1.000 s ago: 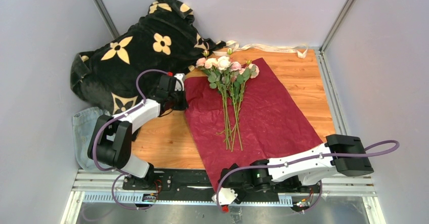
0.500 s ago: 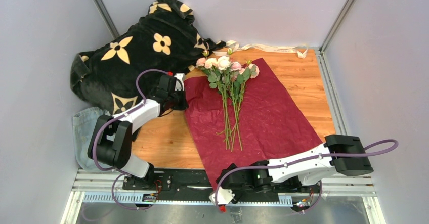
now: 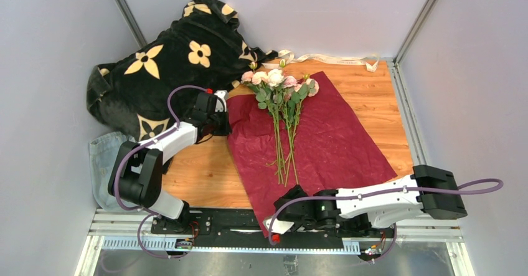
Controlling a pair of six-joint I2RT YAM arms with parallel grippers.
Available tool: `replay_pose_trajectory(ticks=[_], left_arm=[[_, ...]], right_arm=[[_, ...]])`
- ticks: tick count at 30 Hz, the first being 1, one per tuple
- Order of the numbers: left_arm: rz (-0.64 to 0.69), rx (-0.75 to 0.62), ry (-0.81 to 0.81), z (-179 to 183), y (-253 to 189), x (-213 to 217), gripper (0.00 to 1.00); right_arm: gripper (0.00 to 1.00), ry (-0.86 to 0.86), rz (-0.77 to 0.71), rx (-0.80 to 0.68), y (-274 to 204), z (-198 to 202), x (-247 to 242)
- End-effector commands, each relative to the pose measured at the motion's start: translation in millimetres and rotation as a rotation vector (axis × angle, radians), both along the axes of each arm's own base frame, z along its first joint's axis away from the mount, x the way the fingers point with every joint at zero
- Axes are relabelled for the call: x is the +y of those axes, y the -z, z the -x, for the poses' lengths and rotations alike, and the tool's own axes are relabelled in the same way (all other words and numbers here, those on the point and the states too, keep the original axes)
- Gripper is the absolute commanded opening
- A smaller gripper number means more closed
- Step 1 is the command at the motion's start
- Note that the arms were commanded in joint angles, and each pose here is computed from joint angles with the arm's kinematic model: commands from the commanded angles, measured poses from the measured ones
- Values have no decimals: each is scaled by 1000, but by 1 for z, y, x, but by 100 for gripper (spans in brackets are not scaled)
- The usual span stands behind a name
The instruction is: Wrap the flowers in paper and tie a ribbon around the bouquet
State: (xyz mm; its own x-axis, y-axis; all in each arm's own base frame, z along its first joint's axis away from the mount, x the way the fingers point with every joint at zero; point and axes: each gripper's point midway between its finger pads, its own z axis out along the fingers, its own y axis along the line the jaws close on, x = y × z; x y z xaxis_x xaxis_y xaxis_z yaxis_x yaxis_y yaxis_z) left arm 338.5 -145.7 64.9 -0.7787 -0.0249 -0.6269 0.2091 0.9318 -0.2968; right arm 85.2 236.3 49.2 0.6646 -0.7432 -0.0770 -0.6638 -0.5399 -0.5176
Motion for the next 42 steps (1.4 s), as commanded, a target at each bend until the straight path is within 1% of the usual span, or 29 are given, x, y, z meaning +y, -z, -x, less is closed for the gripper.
replay_pose_trajectory(ticks=[1,3,6,8,11,13,14,18,23,28,32,35,39,40,42], left_arm=[[6,-6,-9,-5,2,1,0],[5,-5,-8,-4,2,1,0],[3,-4,-9,-4,2,1,0],[0,-2,-9,-4,3,2,0],[1,-4,-8,-4,2,2,0],[3,-7,-8,-4,2,2,0],[2,-9,-7,-5,1,2,0],[2,-15,-9,-5,-1,2,0],[0,-12,-12,-5,-1,2,0],[-5,-21,-11,-5,-1,4,0],[-4,-15,-11,-5,0,3,0],[-4,-11,-10,-5,1,3,0],[-7,-9,-12,-5,2,4,0],[-8,-11,-12,-5,1,4,0],[-10,-13,-13,-5,1,4,0]], right_arm=[[63,35,13,-8,-5,-7,-6],[64,47,5,32,-2,-2,-2],[64,23,3,201,4,26,4],[64,12,-26,296,-1,42,11],[66,-43,-114,440,-19,69,24],[66,-66,-185,490,-21,78,33],[66,-82,-220,494,-20,80,40],[66,-93,-252,482,-14,78,53],[66,-106,-243,514,-2,85,65],[69,-100,-238,522,4,89,66],[71,-82,-228,527,7,89,64],[71,-108,-202,529,8,92,59],[71,-141,-88,504,24,94,40],[71,-143,-78,500,27,94,40],[71,-156,-113,482,25,92,46]])
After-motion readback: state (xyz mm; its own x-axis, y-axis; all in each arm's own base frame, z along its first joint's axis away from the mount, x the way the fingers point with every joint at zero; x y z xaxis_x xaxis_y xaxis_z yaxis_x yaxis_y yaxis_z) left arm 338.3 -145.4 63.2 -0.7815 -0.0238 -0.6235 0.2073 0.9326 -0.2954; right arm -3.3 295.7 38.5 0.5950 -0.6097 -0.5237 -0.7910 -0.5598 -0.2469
